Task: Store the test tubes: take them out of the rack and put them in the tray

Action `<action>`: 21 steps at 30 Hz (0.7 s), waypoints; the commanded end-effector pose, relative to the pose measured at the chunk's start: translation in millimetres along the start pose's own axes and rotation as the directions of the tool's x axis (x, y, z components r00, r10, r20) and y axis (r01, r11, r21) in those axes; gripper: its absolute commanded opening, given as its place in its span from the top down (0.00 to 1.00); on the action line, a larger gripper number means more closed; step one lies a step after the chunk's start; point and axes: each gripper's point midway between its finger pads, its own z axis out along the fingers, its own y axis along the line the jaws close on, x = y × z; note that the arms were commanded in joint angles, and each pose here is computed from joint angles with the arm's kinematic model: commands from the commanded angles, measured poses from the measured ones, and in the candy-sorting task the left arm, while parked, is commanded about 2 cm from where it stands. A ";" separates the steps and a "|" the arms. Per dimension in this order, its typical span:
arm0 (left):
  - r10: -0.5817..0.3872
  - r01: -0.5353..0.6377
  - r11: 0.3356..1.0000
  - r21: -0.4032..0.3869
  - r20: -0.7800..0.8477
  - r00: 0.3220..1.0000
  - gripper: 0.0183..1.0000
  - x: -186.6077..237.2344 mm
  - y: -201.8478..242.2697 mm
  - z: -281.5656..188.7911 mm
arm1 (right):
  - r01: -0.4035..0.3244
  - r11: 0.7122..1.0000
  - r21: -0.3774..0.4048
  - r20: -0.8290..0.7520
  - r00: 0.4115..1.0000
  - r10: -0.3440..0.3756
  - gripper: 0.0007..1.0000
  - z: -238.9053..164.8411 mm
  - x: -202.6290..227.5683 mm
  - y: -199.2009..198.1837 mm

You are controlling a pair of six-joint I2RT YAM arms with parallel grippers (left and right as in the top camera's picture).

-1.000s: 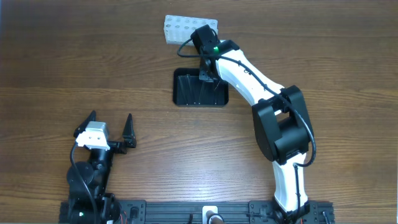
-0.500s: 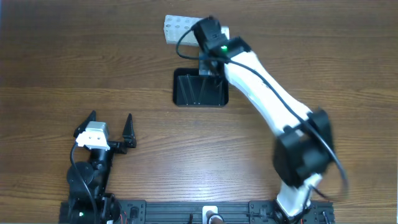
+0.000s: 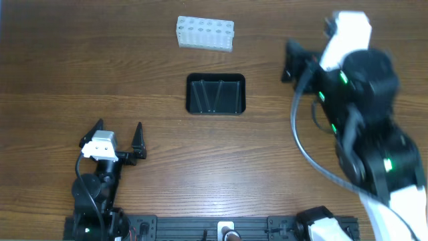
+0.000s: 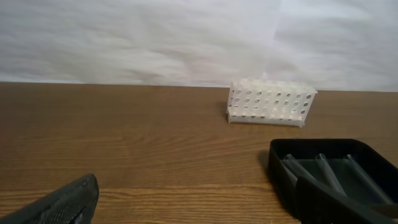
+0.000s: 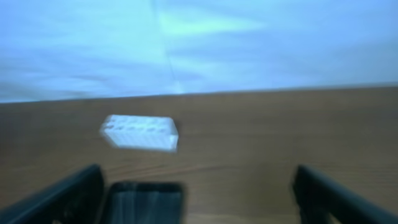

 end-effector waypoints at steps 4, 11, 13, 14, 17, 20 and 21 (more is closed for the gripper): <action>0.007 -0.007 1.000 0.002 -0.002 1.000 0.00 1.7 0.4 0.0 | -0.006 0.997 0.080 0.116 0.993 -0.003 0.01 -33.3 64.7 -52.3; 0.007 -0.007 1.000 0.002 -0.002 1.000 0.00 1.8 0.4 0.0 | -0.033 0.996 0.088 0.284 0.959 0.006 0.01 -43.1 140.7 -75.1; 0.007 -0.007 1.000 0.002 -0.002 1.000 0.00 1.8 0.4 0.0 | -0.033 0.996 0.086 0.308 0.951 0.005 0.01 -37.3 153.6 -76.9; 0.007 -0.007 1.000 0.002 -0.002 1.000 0.00 1.8 0.4 0.0 | -0.032 0.996 0.084 0.320 0.947 0.004 0.01 -33.4 159.9 -77.7; 0.007 -0.007 1.000 0.002 -0.002 1.000 0.00 1.8 0.4 0.0 | -0.023 0.995 0.101 0.339 0.941 -0.012 0.01 -18.7 181.5 -83.4; 0.007 -0.007 1.000 0.002 -0.002 1.000 0.00 1.8 0.4 0.0 | -0.027 0.991 0.128 0.300 0.954 -0.012 0.01 -0.3 211.1 -89.9; 0.007 -0.007 1.000 0.002 -0.002 1.000 0.00 1.8 0.4 0.0 | -0.024 0.992 0.124 0.289 0.957 -0.013 0.01 3.8 218.0 -89.2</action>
